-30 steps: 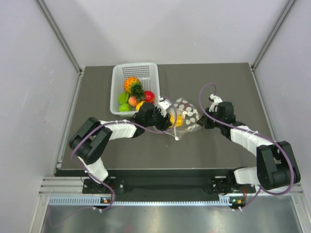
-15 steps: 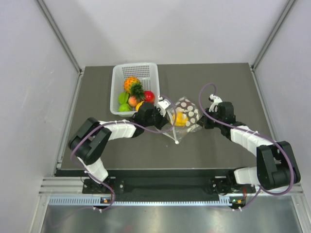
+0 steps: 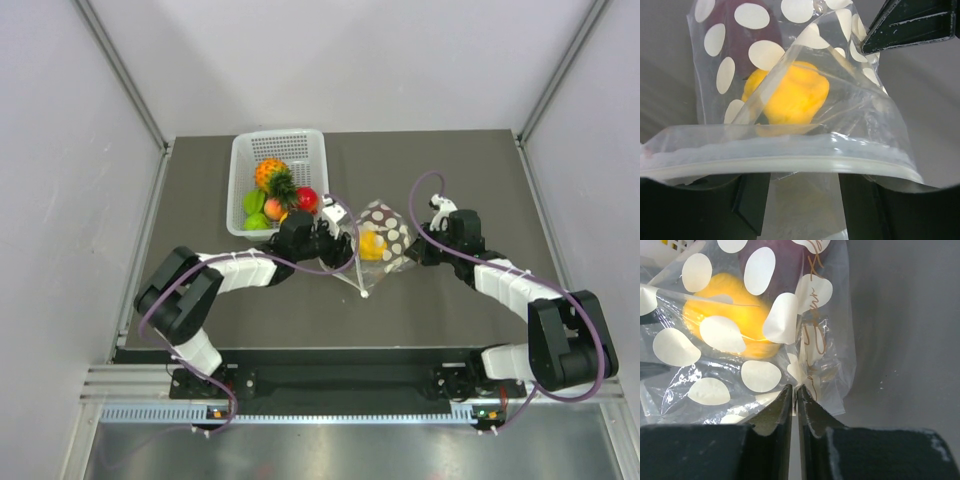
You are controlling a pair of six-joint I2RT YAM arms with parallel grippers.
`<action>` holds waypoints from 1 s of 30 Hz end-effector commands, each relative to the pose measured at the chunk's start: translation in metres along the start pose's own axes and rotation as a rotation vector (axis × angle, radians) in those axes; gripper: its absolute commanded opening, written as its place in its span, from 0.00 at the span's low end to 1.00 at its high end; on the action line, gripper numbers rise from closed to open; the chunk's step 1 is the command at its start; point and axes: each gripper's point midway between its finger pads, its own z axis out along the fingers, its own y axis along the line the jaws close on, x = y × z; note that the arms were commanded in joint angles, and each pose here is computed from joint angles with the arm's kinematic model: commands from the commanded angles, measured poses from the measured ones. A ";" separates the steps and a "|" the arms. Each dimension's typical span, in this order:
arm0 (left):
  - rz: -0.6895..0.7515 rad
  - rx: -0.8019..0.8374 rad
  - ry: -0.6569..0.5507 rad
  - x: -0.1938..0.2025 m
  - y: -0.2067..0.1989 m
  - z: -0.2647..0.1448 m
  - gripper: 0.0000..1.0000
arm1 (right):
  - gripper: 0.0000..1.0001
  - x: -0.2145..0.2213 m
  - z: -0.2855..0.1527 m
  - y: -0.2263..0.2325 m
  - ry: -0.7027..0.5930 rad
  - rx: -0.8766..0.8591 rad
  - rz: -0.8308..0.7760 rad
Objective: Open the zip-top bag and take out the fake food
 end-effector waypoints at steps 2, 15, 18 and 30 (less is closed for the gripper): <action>-0.030 0.034 -0.112 -0.021 -0.003 0.009 0.61 | 0.27 -0.020 -0.003 0.006 -0.046 -0.032 -0.025; -0.058 0.042 -0.152 -0.034 0.004 0.029 0.73 | 0.54 -0.077 -0.011 0.021 -0.165 -0.042 -0.057; -0.067 0.046 -0.146 -0.032 0.006 0.034 0.73 | 0.56 -0.087 -0.001 0.021 -0.175 -0.047 -0.059; -0.099 0.095 -0.170 -0.034 0.007 0.052 0.79 | 0.31 -0.062 0.058 -0.007 -0.050 -0.030 -0.018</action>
